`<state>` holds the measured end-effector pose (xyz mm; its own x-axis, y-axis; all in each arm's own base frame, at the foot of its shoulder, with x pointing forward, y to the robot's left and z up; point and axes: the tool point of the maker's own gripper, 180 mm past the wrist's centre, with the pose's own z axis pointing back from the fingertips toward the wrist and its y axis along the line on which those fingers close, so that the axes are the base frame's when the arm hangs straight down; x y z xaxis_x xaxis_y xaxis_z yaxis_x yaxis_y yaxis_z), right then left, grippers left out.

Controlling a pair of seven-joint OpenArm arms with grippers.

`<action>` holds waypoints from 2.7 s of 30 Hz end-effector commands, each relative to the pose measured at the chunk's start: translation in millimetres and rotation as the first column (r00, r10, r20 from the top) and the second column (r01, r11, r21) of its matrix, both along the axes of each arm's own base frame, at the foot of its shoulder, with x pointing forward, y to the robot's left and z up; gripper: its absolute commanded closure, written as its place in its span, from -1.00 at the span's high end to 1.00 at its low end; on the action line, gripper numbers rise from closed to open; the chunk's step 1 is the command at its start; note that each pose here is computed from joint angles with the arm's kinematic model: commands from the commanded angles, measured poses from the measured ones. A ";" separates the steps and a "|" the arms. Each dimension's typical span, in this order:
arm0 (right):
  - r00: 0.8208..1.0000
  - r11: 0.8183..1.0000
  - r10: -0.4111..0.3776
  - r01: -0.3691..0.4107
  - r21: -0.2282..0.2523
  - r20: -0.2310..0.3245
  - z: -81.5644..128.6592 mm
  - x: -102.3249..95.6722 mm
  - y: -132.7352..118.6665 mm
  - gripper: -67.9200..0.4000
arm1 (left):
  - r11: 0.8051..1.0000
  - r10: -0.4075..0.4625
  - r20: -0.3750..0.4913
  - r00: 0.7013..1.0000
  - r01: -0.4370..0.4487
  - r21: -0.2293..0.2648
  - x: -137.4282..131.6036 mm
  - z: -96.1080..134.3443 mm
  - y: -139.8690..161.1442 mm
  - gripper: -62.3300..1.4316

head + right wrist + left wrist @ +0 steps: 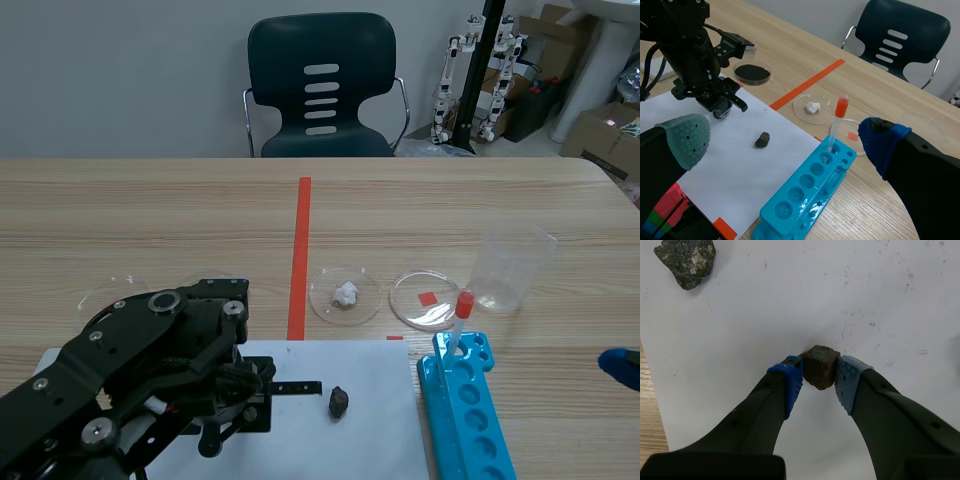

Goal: Pick up the middle mineral with the left hand

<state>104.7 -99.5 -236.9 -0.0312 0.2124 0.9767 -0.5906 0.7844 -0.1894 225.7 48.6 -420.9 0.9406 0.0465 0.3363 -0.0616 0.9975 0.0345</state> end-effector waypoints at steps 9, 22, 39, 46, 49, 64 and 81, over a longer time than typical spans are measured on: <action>1.000 1.000 0.002 -0.002 0.013 0.019 5.7 2.0 1.0 0.83 | 1.000 -0.022 0.168 0.986 0.020 0.011 7.8 17.9 12.1 -0.69; 1.000 1.000 0.002 -0.002 0.013 0.019 5.7 2.0 1.0 0.83 | 1.000 -0.028 0.210 0.977 0.028 0.003 4.8 24.8 11.8 -0.69; 1.000 1.000 0.002 -0.002 0.013 0.019 5.7 2.0 1.0 0.83 | 1.000 -0.025 0.134 0.991 0.026 -0.002 -6.5 18.4 11.5 -0.24; 1.000 1.000 0.002 -0.002 0.013 0.019 5.7 2.0 1.0 0.83 | 1.000 -0.021 0.095 0.995 0.022 -0.013 -4.9 20.3 8.6 0.33; 1.000 1.000 0.002 -0.003 0.013 0.020 5.8 2.0 1.0 0.83 | 1.000 -0.020 0.094 0.995 0.022 -0.016 -1.1 22.7 7.8 0.33; 1.000 1.000 0.002 -0.002 0.013 0.019 5.8 2.1 0.9 0.83 | 1.000 0.003 0.002 1.000 -0.003 0.003 1.2 4.2 5.7 0.37; 1.000 1.000 0.002 -0.002 0.013 0.019 5.8 2.1 0.9 0.83 | 1.000 0.009 0.025 1.000 -0.009 0.000 14.4 0.9 -3.6 0.37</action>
